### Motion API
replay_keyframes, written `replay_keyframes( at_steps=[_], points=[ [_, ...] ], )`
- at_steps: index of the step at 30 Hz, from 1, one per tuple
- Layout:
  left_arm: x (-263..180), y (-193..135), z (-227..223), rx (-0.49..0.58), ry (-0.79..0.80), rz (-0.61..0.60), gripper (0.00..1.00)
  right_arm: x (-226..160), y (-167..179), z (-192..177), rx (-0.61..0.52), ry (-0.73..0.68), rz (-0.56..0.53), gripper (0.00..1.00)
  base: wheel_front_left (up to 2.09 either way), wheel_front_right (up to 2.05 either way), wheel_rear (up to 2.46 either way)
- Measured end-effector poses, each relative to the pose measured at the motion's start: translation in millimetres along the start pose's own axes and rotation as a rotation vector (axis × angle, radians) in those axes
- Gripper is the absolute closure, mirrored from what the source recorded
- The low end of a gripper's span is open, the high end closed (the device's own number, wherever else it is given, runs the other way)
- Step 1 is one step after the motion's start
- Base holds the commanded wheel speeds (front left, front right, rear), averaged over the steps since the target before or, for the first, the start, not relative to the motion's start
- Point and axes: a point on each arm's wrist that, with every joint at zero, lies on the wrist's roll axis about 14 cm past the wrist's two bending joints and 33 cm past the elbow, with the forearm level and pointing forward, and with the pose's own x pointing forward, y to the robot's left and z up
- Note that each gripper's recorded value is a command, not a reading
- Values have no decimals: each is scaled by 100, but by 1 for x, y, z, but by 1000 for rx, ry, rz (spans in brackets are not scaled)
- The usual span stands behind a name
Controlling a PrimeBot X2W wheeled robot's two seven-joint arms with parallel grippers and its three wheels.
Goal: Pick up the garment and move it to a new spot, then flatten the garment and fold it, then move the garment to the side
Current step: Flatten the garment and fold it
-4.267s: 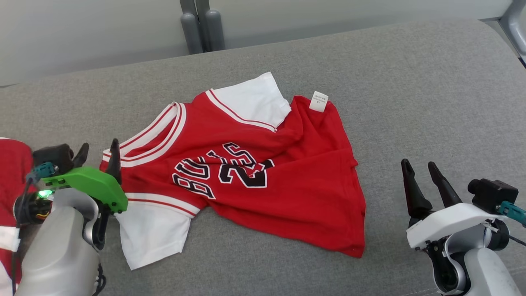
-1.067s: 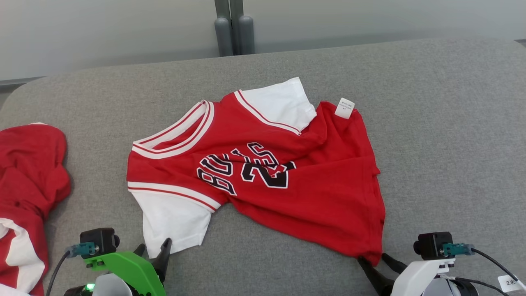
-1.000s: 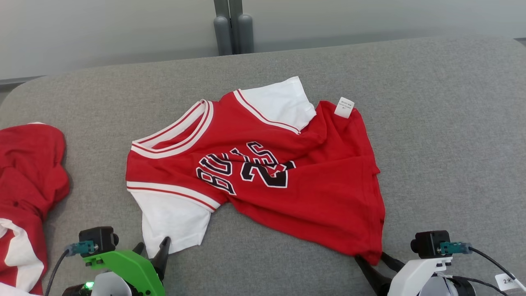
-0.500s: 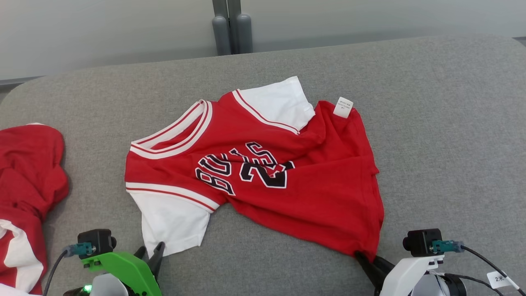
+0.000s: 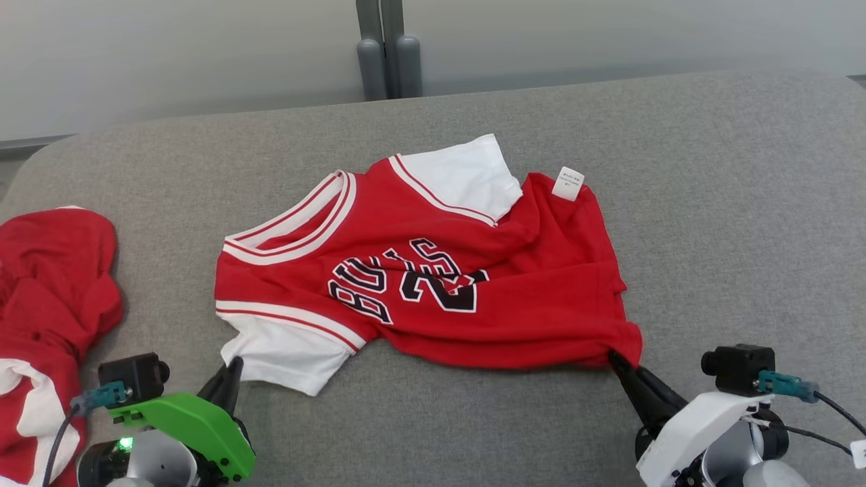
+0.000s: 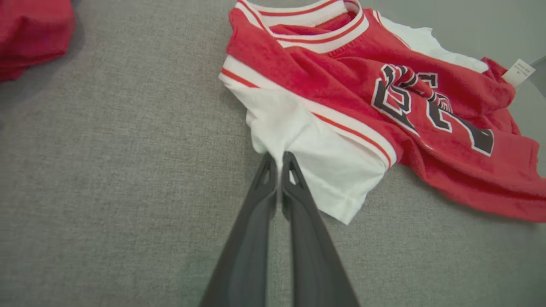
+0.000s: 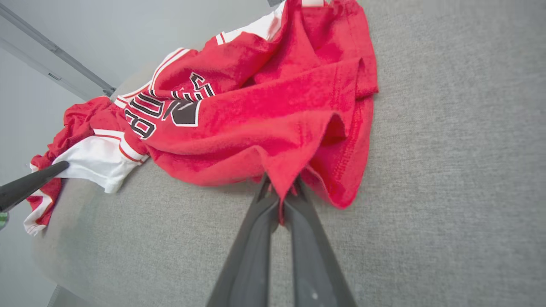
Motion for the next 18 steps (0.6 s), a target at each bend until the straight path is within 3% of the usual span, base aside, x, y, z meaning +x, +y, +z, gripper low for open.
replay_keyframes(
  at_steps=[9, 18],
  points=[
    [-1, -13, 59, 86, -168, -45, 100, 7, 9, 63, -12, -230, 59, 100, 0, 0, 0],
    [47, -35, 138, 259, -244, -125, 100, 56, 5, 134, -62, -342, 121, 100, 0, 0, 0]
  ],
)
